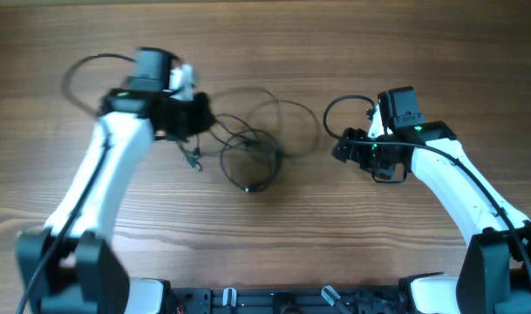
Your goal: Untangle cables
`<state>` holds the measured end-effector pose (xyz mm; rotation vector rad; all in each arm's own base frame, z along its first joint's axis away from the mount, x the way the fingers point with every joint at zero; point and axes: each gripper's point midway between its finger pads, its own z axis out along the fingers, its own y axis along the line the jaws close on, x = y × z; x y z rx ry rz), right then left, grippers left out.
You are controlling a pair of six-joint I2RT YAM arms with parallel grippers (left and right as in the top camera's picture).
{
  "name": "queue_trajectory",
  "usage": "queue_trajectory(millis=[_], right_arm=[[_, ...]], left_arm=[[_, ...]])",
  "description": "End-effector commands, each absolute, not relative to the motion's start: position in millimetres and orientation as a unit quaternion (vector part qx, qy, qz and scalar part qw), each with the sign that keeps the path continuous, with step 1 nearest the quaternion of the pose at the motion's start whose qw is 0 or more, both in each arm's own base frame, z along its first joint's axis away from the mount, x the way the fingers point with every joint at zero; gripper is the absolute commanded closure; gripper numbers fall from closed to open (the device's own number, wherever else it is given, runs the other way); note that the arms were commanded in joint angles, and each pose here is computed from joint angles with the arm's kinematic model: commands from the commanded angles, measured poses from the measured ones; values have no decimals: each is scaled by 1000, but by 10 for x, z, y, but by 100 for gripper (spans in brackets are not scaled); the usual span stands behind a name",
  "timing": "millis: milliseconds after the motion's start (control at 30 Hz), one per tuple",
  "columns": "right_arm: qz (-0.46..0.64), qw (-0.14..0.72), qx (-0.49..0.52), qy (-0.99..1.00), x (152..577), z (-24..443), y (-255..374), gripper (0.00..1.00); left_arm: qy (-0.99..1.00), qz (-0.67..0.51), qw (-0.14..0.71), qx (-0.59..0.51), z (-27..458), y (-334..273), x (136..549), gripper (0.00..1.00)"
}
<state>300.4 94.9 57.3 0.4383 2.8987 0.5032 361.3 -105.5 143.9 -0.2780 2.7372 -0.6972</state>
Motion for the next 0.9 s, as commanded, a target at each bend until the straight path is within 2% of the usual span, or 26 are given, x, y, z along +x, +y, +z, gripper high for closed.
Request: queue_trajectory(millis=[0,67,167,267,333,600,733,867], right_arm=[[94,104,186,972,3063,497,674,20],[119,105,190,969,3098,520,756,20],[277,122,67,951,3215,779,1321,20],[450,145,-53,879,3203,1283,1857,20],[491,153,-92,853,3161,1444,2016,21],[452,143,-151,867,2942,1311,2411,21],[385,159,-138,899,2985,1137,2446,20],[371,185,-148,898,3053,1151,2498,18]], left_arm=[[917,-286,245,-130,2079,-563,3649,96],[887,-347,276,-130,2413,-475,3607,96],[831,-449,309,-115,2925,-425,3473,96],[812,-490,301,-101,3066,-510,3387,96],[809,-503,291,-84,3088,-628,3356,96],[798,-531,282,32,3245,-1334,3284,96],[759,-573,292,100,3553,-1700,3214,95],[721,-607,299,151,3838,-1896,3114,94]])
